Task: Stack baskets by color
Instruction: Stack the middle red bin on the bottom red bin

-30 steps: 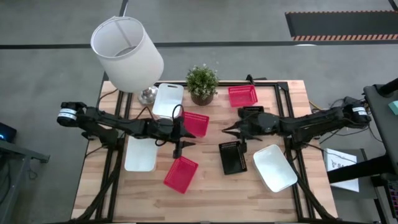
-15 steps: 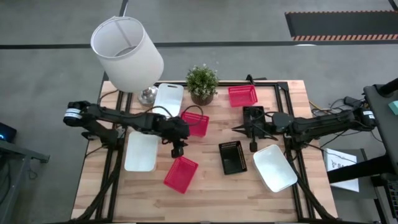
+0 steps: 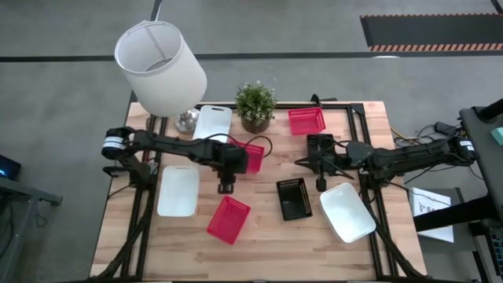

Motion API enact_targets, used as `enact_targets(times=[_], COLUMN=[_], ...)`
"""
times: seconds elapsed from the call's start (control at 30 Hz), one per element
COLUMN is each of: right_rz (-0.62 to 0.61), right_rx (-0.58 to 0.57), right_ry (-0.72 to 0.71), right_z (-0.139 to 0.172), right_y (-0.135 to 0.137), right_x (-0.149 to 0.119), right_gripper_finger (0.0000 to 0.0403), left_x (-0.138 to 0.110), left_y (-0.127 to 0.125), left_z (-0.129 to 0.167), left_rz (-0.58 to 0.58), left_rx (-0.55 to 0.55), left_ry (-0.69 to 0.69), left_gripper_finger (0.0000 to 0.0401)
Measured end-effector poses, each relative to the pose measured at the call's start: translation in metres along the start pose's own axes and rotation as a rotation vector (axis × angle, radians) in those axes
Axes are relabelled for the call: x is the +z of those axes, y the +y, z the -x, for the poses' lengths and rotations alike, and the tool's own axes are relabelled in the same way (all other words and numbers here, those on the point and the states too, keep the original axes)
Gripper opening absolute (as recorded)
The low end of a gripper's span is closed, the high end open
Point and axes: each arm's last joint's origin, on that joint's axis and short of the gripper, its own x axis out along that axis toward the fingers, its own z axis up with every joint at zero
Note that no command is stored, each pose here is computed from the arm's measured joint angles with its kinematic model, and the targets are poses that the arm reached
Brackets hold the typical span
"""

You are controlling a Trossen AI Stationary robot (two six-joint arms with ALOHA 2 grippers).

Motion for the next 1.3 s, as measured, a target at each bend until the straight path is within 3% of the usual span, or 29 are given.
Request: enact_targets(times=[0.3, 0.8, 1.13, 1.3], right_rz=[0.034, 0.083, 0.101, 0.101], right_rx=[-0.006, -0.009, -0.010, -0.011], right_ry=[-0.010, -0.013, -0.013, -0.013], right_z=[0.002, 0.002, 0.002, 0.002], right_y=[-0.001, -0.001, -0.001, -0.001], right_x=[0.002, 0.002, 0.002, 0.002], right_gripper_finger=[0.0009, 0.0009, 0.0009, 0.0009], left_x=[-0.004, -0.002, 0.002, 0.006], left_y=[0.016, 0.016, 0.017, 0.017], left_z=[0.000, -0.004, -0.006, -0.007], left_rz=[0.045, -0.048, -0.050, -0.076], left_rx=[0.027, 0.038, 0.050, 0.058], left_ry=[-0.008, -0.055, -0.113, -0.147], left_gripper_finger=[0.0132, 0.0134, 0.0209, 0.0218])
